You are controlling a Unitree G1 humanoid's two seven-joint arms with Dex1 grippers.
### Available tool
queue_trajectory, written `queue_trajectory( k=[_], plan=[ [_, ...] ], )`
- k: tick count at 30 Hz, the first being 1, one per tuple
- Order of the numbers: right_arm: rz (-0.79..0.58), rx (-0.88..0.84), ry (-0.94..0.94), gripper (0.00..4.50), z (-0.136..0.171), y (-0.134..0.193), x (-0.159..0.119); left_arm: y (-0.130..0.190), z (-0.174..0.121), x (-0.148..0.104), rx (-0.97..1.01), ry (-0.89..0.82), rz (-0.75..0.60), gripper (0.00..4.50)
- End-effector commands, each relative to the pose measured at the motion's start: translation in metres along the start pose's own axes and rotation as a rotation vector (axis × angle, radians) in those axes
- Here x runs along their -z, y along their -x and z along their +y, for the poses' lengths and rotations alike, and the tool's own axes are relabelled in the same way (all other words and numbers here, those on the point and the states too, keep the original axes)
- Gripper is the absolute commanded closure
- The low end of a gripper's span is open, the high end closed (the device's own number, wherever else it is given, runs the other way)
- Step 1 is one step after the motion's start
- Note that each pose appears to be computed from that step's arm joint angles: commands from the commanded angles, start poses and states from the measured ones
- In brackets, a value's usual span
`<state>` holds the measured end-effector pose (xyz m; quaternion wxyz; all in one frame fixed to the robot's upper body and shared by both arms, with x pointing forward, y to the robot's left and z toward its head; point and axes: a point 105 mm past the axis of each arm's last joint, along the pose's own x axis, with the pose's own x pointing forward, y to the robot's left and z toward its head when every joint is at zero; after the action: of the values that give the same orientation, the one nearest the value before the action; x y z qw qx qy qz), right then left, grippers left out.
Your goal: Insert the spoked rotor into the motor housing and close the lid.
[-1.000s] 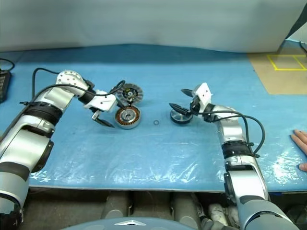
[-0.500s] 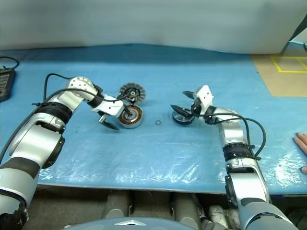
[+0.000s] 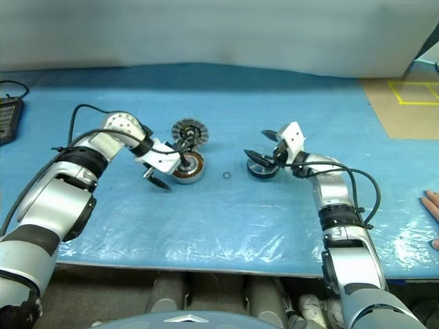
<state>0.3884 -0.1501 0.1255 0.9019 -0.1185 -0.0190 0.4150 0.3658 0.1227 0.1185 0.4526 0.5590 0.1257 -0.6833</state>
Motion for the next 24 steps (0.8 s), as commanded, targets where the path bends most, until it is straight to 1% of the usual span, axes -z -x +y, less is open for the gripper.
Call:
queue_trajectory(
  k=[1, 3, 6, 7, 10, 12, 15, 19, 24],
  plan=[
    [-0.054, 0.012, 0.038, 0.0, -0.002, 0.002, -0.015, -0.01, -0.012, 0.005, 0.073, -0.009, 0.031, 0.71],
    [-0.053, 0.015, 0.038, 0.0, -0.003, 0.003, -0.015, -0.011, -0.012, 0.004, 0.071, -0.01, 0.027, 1.22],
    [-0.053, 0.018, 0.037, 0.0, -0.003, 0.003, -0.014, -0.012, -0.011, 0.005, 0.058, -0.004, 0.034, 2.21],
    [-0.053, 0.019, 0.038, 0.0, -0.003, 0.003, -0.014, -0.011, -0.011, 0.006, 0.056, 0.001, 0.035, 2.36],
    [-0.051, 0.021, 0.038, 0.0, -0.004, 0.004, -0.014, -0.011, -0.01, 0.006, 0.035, 0.017, 0.024, 2.36],
    [-0.05, 0.021, 0.039, 0.0, -0.005, 0.005, -0.015, -0.011, -0.007, 0.002, 0.008, 0.034, -0.008, 2.36],
    [-0.047, 0.02, 0.041, 0.0, -0.006, 0.006, -0.015, -0.011, -0.003, -0.009, -0.005, 0.066, -0.088, 2.36],
    [-0.045, 0.021, 0.043, 0.0, -0.007, 0.007, -0.015, -0.012, -0.004, -0.022, 0.018, 0.079, -0.141, 2.36],
    [-0.042, 0.021, 0.044, 0.0, -0.008, 0.008, -0.015, -0.011, -0.01, -0.044, 0.069, 0.07, -0.174, 2.36]
  ],
)
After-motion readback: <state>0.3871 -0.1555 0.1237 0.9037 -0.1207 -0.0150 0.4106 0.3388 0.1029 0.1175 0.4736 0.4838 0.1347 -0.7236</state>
